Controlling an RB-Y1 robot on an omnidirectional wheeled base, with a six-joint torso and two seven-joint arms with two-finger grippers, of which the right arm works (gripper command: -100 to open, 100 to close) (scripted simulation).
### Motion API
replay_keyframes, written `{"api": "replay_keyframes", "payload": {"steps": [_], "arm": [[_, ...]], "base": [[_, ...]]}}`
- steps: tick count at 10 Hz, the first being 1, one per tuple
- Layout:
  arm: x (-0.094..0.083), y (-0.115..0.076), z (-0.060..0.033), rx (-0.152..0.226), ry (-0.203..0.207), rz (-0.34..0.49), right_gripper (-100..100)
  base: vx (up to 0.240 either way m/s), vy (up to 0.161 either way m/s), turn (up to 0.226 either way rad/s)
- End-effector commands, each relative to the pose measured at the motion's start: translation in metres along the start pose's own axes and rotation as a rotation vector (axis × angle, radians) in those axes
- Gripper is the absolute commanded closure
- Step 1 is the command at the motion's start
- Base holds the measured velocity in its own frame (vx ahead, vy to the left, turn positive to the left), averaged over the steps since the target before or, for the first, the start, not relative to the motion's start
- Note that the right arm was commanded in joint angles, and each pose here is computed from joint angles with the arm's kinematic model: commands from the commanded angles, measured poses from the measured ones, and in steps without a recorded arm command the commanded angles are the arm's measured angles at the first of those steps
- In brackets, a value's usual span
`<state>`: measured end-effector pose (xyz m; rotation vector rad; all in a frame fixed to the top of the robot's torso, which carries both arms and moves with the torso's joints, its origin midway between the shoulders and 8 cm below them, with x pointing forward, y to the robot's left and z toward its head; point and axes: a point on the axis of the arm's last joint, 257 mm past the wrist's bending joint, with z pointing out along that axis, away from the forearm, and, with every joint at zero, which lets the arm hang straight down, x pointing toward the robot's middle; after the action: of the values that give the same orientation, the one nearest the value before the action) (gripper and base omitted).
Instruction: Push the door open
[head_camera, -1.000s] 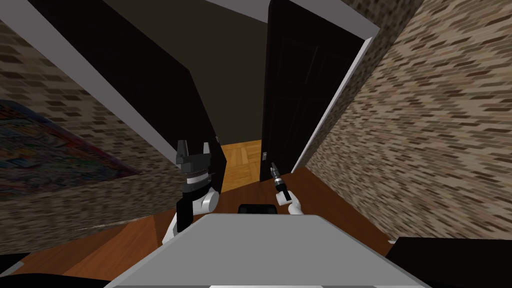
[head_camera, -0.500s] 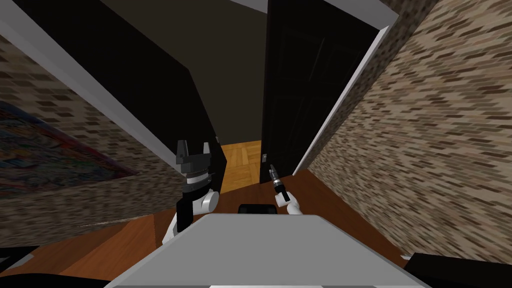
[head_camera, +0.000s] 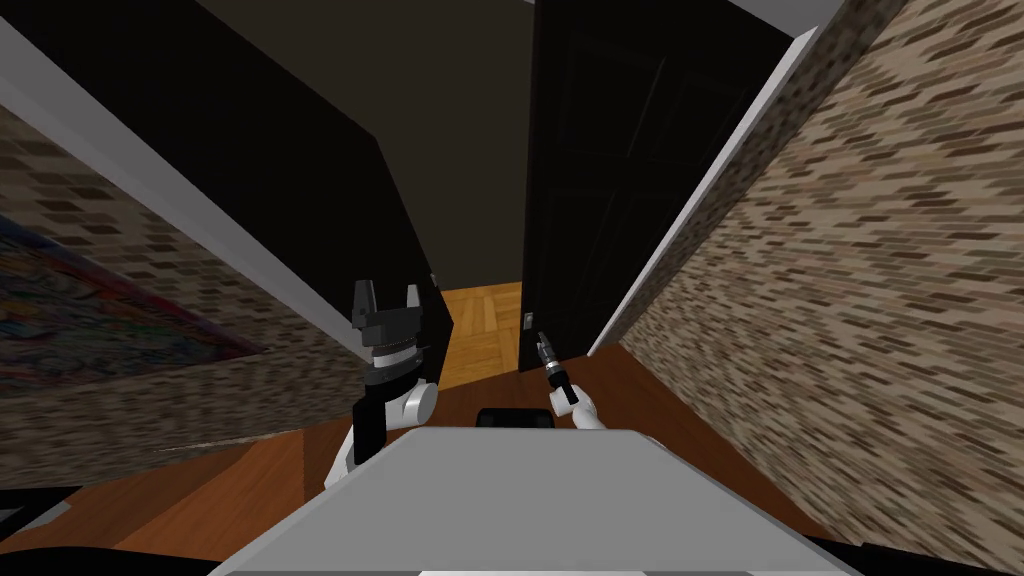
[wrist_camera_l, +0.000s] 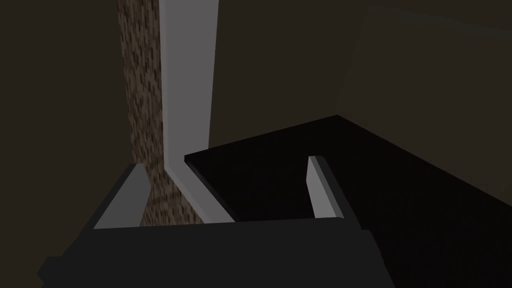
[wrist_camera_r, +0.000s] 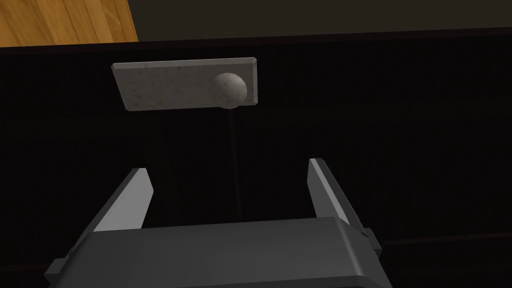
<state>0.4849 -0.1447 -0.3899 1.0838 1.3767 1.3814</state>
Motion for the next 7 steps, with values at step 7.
{"api": "replay_keyframes", "payload": {"steps": [7], "arm": [[-0.011, -0.002, -0.0008, 0.004, -0.018, -0.010, -100]], "base": [[0.157, 0.032, 0.023]]}}
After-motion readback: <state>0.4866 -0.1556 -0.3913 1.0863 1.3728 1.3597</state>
